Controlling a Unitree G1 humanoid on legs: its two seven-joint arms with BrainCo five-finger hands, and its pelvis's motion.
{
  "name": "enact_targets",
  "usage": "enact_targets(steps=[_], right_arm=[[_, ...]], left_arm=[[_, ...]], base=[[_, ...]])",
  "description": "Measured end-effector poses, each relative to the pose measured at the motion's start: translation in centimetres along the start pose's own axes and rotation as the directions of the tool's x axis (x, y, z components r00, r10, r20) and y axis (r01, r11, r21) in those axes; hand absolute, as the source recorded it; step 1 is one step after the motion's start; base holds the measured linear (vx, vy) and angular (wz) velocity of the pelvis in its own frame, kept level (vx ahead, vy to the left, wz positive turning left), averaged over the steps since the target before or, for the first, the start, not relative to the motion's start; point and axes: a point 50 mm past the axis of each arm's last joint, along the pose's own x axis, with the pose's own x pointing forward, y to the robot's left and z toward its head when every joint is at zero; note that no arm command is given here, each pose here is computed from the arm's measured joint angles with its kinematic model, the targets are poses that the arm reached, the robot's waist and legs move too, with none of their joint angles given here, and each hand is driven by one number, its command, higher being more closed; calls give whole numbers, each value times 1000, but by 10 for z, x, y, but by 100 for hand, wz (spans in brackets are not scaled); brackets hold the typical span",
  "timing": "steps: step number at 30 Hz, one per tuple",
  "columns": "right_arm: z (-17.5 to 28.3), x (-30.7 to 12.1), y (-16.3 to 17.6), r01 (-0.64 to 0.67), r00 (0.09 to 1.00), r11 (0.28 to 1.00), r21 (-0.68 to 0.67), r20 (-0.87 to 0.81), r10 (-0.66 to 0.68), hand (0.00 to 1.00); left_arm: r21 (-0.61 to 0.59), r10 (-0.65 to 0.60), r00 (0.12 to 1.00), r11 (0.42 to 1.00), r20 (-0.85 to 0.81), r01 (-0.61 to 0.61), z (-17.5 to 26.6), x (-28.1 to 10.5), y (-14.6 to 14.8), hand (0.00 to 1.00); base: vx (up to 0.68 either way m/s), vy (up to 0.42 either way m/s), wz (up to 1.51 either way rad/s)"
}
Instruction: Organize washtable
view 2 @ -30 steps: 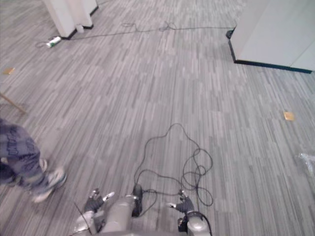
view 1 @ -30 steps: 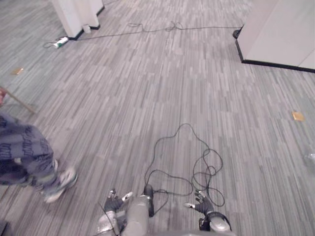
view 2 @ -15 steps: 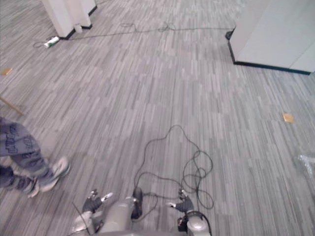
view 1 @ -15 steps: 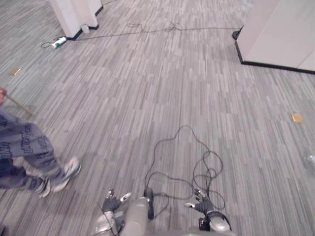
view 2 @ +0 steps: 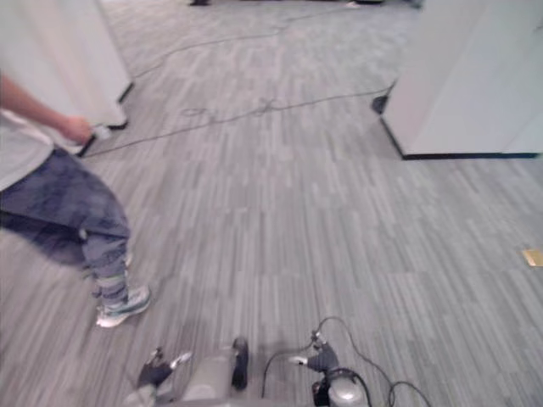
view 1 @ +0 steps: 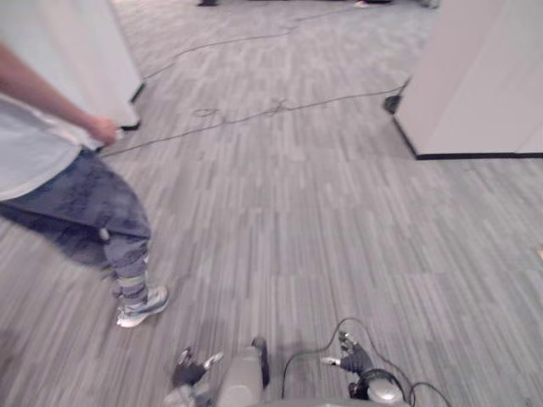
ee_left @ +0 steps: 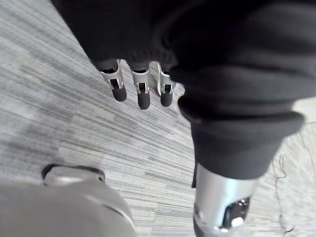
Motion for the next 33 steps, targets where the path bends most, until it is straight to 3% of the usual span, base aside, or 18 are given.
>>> enact_targets(steps=[3,11,14,20,25,30,33], right_arm=[[8,3,3,-7,1000,1000,6,26,7,0],[26,4,-28,62,994,997,-38,97,-58,0],[27,4,-25,58,993,998,-23,104,-56,0],[33,0,-29,74,989,997,-28,133,-69,0],[21,5,-3,13,998,1000,14,66,-14,0],[15,6,-4,7,999,1000,-16,31,-7,0],[-1,3,-3,5,999,1000,-7,-34,-6,0]], left_arm=[[49,38,998,998,-56,-35,-5,3,19,0],[117,-36,997,992,-63,43,-2,6,-3,0],[131,-41,998,990,-56,48,-1,6,-3,0],[-12,-32,997,999,-64,31,-7,1,-18,0],[-2,-12,1000,1000,-11,12,5,4,-8,0],[-19,-20,999,1000,-32,20,-8,-3,-14,0],[-8,21,996,1000,-85,-22,-23,-8,4,0]], base=[[607,263,-26],[572,137,9],[790,-12,47],[805,-122,21],[733,-80,-37],[620,139,-53],[688,310,-13]])
